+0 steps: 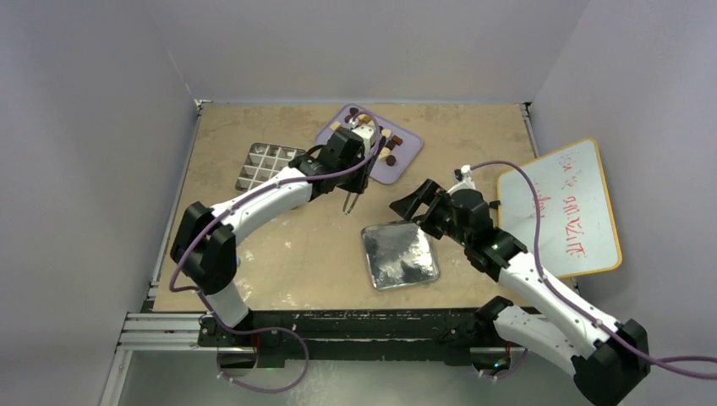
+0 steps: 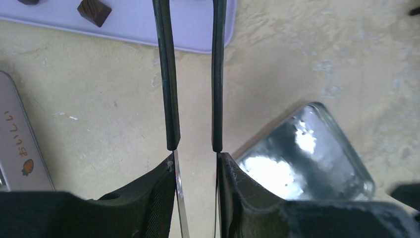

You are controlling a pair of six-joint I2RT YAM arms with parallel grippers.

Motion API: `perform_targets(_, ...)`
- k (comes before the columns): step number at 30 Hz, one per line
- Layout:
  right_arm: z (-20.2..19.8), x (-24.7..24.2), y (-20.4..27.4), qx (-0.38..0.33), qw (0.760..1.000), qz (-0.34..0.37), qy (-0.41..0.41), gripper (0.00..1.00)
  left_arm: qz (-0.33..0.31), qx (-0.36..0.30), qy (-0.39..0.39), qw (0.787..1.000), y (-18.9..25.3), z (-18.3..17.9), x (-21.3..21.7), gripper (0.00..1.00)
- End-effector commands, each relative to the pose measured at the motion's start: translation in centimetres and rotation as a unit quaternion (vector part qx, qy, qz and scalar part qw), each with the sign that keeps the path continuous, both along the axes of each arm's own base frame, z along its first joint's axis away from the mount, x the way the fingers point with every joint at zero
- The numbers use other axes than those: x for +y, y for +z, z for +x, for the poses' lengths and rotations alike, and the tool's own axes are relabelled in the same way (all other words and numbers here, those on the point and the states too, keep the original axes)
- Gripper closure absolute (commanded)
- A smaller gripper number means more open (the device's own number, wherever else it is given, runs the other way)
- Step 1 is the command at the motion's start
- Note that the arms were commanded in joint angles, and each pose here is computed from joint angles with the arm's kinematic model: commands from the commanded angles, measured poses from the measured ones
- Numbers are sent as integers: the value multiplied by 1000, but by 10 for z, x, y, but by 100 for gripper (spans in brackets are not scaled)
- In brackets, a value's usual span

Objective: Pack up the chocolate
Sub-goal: Pick up the clamp from the plate, then adjust the clamp.

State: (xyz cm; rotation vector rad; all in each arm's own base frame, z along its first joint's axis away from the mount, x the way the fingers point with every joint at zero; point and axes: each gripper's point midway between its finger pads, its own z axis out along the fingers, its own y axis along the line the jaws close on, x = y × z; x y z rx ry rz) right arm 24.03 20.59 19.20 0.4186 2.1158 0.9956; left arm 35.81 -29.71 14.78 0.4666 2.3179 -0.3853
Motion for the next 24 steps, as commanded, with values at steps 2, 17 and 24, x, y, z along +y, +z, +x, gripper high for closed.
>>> perform_targets(2,31,22,39,-14,998,63,-20,5,-44,-12,-35,998,42,-27,-5,69)
perform_targets(17,78,40,66,-55,996,58,-38,7,-67,8,-76,995,51,-55,-4,69)
perform_targets(24,92,48,47,-43,998,40,-38,11,-85,7,-105,991,63,-65,-9,70)
